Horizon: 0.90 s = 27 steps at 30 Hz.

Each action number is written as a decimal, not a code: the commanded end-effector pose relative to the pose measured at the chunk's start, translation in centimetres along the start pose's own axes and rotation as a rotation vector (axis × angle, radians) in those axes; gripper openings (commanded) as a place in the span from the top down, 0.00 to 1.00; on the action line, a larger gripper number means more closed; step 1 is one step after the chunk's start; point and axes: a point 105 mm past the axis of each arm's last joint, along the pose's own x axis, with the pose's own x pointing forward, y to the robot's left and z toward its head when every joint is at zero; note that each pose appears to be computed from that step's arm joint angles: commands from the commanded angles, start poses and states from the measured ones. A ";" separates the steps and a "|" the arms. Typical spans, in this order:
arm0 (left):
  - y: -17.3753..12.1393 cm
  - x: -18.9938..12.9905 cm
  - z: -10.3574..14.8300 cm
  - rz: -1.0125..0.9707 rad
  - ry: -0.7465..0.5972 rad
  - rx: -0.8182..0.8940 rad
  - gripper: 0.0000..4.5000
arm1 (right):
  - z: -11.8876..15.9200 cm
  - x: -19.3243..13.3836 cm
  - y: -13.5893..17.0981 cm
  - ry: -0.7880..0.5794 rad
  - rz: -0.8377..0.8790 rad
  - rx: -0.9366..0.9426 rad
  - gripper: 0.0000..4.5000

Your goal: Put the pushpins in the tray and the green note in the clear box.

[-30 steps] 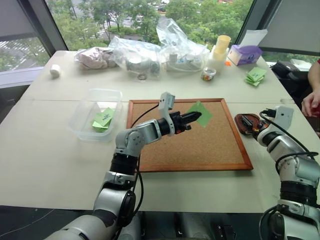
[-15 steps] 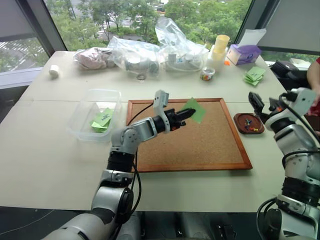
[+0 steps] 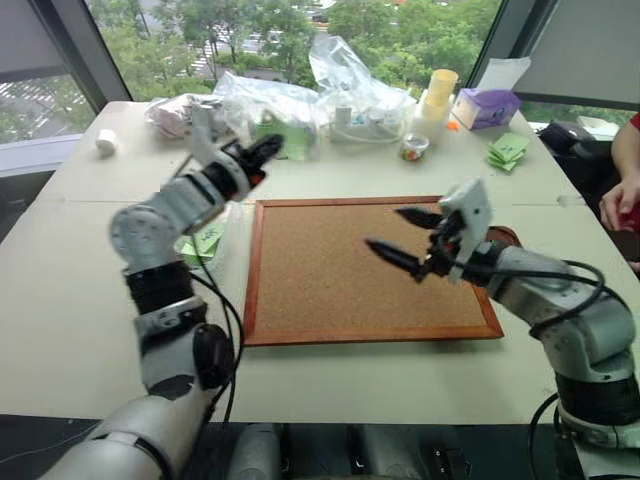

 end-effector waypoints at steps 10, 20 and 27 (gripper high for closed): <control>5.8 -6.0 1.5 0.338 -0.003 0.072 1.00 | -0.1 1.1 0.1 -0.002 0.051 -0.105 0.01; 7.3 -6.7 2.3 0.431 -0.005 0.222 0.12 | -0.3 1.2 -0.4 0.005 0.021 -0.130 0.00; 2.2 -6.2 5.5 0.194 -0.063 0.653 0.01 | 0.2 0.3 -1.4 -0.018 -0.033 -0.099 0.00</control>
